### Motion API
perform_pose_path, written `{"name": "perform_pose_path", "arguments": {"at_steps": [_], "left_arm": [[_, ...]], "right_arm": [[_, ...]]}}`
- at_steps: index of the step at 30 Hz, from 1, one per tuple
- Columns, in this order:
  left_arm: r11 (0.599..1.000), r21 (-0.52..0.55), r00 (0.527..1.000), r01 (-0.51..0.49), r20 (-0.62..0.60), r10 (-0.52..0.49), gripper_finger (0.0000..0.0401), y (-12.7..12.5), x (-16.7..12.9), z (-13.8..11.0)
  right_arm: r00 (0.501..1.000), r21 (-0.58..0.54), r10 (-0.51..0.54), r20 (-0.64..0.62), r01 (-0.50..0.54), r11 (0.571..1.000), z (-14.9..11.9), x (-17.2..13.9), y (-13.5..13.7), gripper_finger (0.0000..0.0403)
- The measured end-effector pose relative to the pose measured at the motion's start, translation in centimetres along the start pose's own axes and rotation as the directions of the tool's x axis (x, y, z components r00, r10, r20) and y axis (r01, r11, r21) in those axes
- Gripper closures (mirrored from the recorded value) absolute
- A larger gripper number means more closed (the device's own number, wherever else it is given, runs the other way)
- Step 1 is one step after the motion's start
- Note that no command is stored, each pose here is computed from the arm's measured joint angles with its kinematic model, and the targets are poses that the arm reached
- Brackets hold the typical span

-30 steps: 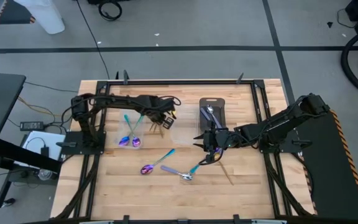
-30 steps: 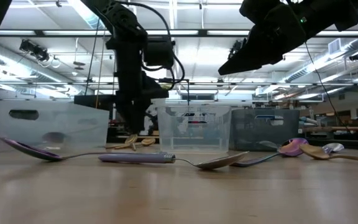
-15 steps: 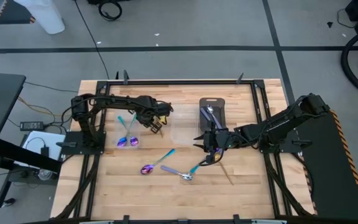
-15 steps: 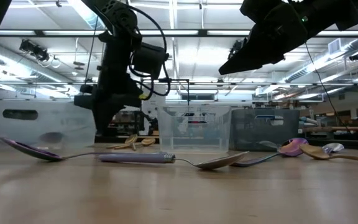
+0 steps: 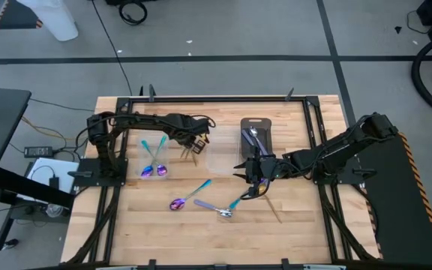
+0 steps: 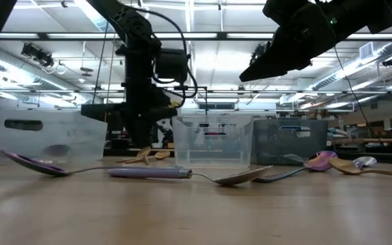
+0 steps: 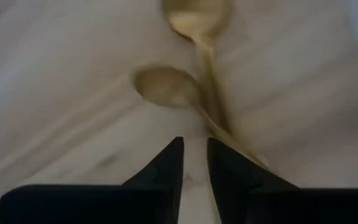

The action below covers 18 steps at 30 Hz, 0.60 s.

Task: Sort silverware by color (type)
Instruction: Put the gold spoon into the right transparent bin

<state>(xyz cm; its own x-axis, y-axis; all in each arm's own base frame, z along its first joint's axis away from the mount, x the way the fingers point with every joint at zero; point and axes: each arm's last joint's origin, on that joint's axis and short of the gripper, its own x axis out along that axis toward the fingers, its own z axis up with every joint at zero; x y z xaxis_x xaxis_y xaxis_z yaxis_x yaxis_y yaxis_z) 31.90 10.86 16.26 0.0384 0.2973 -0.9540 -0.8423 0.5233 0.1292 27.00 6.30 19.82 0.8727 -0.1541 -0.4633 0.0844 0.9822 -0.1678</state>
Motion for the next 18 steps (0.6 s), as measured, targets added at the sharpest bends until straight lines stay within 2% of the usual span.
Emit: {"name": "perform_pose_path", "arguments": {"at_steps": [4,7,11,14,16,18], "left_arm": [[0.999,-0.04,1.0,-0.023,0.016,0.024,0.0287,0.9,0.8,0.9],[0.999,-0.017,0.999,-0.029,0.015,0.029,0.0267,1.5,0.8,1.5],[0.991,0.131,0.999,-0.035,0.015,0.034,0.0254,2.1,0.6,2.3],[0.967,0.252,1.0,-0.022,0.021,0.017,0.0253,2.7,0.3,3.3],[0.929,0.371,1.0,0.003,0.012,-0.008,0.0253,3.3,0.2,4.0],[0.873,0.487,0.999,0.034,-0.01,-0.033,0.0253,3.8,0.3,4.4]], "right_arm": [[1.0,0.0,0.001,0.0,-0.001,1.0,0.0,0.0,0.0,0.0281],[1.0,-0.003,0.003,0.0,-0.003,1.0,0.0,0.0,0.1,0.0281],[1.0,-0.004,0.003,0.0,-0.003,1.0,0.0,0.0,0.1,0.0281],[1.0,-0.005,0.003,0.0,-0.003,1.0,0.0,0.0,0.1,0.0281],[1.0,-0.005,0.003,0.0,-0.003,1.0,0.0,0.0,0.1,0.0281],[1.0,-0.006,0.005,0.001,-0.005,1.0,0.0,-0.1,0.1,0.0281]]}}
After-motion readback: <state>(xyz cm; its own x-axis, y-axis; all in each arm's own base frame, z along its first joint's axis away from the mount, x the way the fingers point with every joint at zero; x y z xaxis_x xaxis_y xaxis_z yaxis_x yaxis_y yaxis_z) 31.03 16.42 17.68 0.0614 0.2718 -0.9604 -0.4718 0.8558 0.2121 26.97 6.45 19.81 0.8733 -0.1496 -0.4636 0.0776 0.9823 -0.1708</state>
